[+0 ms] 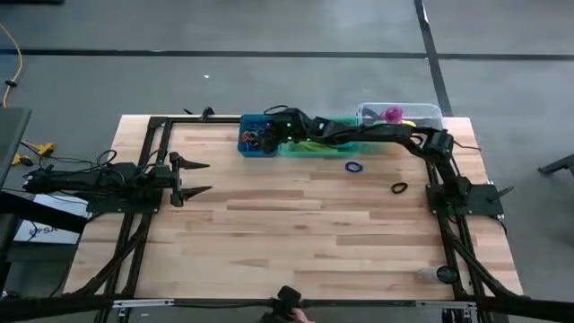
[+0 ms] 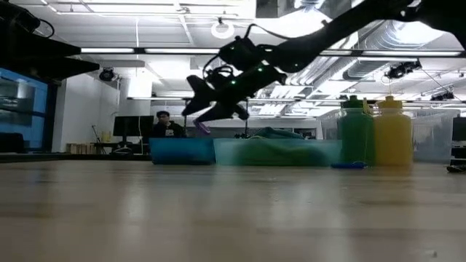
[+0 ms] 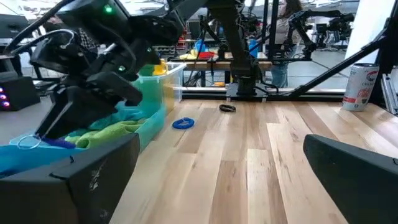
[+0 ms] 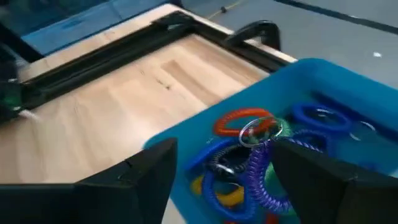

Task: Pick & Place Sports Items
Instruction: Put the violet spring keychain into the blue bin

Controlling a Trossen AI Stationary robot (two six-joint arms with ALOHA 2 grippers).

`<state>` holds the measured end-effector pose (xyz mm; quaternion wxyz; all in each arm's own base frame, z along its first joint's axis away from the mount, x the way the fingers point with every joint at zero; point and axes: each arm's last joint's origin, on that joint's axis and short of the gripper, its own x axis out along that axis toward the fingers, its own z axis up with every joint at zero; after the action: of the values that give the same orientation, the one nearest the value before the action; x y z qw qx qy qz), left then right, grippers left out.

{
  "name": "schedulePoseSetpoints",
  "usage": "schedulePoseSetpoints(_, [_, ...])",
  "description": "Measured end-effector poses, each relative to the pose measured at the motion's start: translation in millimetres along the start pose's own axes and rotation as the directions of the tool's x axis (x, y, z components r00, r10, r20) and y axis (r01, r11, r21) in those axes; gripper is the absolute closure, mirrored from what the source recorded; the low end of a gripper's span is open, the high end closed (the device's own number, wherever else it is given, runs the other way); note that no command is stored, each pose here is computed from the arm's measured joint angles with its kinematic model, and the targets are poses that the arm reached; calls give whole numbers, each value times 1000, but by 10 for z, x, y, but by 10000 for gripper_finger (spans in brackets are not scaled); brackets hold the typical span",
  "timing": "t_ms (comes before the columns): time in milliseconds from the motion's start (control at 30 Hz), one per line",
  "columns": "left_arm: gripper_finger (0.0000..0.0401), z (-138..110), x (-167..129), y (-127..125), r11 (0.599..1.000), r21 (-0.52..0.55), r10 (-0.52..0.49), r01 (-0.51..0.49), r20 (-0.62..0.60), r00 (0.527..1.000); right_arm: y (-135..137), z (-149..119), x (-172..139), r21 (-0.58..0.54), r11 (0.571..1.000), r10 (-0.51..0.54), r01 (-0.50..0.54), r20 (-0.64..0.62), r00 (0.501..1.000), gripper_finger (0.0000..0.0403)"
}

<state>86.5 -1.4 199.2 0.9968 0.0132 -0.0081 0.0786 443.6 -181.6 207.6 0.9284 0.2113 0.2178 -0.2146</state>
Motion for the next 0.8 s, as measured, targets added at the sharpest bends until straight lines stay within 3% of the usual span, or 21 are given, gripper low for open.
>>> schedulePoseSetpoints(100, [33,1,0,0,1000,0,0,0,0,1000,37,-46,1,27,999,-27,28,-24,999,199])
schedulePoseSetpoints(200, [33,1,0,0,1000,0,0,0,0,1000,69,-75,0,132,991,14,-6,-58,998,199])
schedulePoseSetpoints(333, [33,1,0,0,1000,0,0,0,0,1000,106,-80,0,296,954,60,-39,-65,996,199])
schedulePoseSetpoints(433, [33,0,0,0,1000,0,0,0,0,1000,139,-89,2,366,931,28,-8,-50,998,199])
schedulePoseSetpoints(800, [33,1,0,0,1000,0,0,0,0,1000,275,-159,0,352,927,-144,133,4,990,199])
